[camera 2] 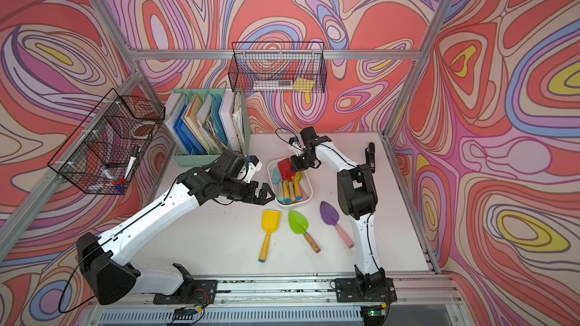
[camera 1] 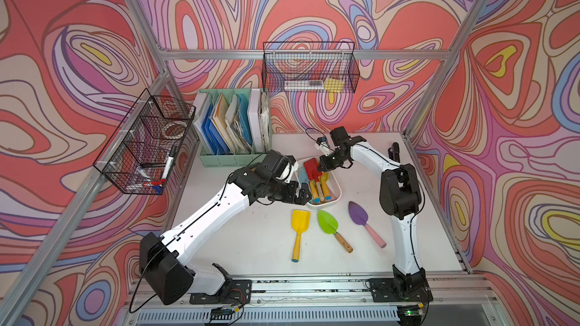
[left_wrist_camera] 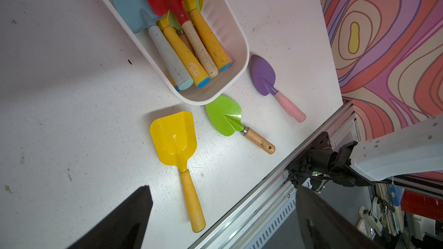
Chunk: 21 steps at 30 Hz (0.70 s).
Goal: Put the shovel into the storage box
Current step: Place the shovel in the storage box.
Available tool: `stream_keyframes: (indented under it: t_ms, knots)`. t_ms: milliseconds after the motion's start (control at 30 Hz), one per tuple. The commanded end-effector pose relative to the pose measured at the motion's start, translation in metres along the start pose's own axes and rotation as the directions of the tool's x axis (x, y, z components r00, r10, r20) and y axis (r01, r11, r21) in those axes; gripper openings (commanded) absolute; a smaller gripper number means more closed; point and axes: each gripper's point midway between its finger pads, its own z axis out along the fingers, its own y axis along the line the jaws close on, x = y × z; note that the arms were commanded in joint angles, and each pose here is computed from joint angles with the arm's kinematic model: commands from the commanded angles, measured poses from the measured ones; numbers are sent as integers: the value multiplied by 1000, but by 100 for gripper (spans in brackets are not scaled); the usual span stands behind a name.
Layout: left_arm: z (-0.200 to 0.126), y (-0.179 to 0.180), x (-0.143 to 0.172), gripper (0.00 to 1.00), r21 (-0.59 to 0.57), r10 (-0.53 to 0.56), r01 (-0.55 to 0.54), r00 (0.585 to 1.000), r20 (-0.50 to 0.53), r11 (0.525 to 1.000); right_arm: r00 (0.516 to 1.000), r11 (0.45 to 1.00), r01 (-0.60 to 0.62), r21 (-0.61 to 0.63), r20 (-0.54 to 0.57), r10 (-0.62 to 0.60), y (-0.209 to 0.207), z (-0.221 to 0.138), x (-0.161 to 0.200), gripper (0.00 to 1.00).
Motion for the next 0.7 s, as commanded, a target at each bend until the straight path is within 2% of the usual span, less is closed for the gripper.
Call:
stream_keyframes:
  t_ms: [0, 300, 667]
  knots:
    - [-2, -3, 1, 99, 15, 3, -3, 1000, 4, 1000, 999, 999, -17, 28, -30, 18, -11, 8, 9, 0]
    - [-1, -3, 2, 99, 21, -2, 2, 1000, 0, 1000, 999, 999, -20, 33, -32, 21, -10, 6, 10, 10]
    - [1, -3, 5, 99, 25, -11, 12, 1000, -14, 1000, 999, 999, -21, 44, -27, 22, -9, -1, 8, 14]
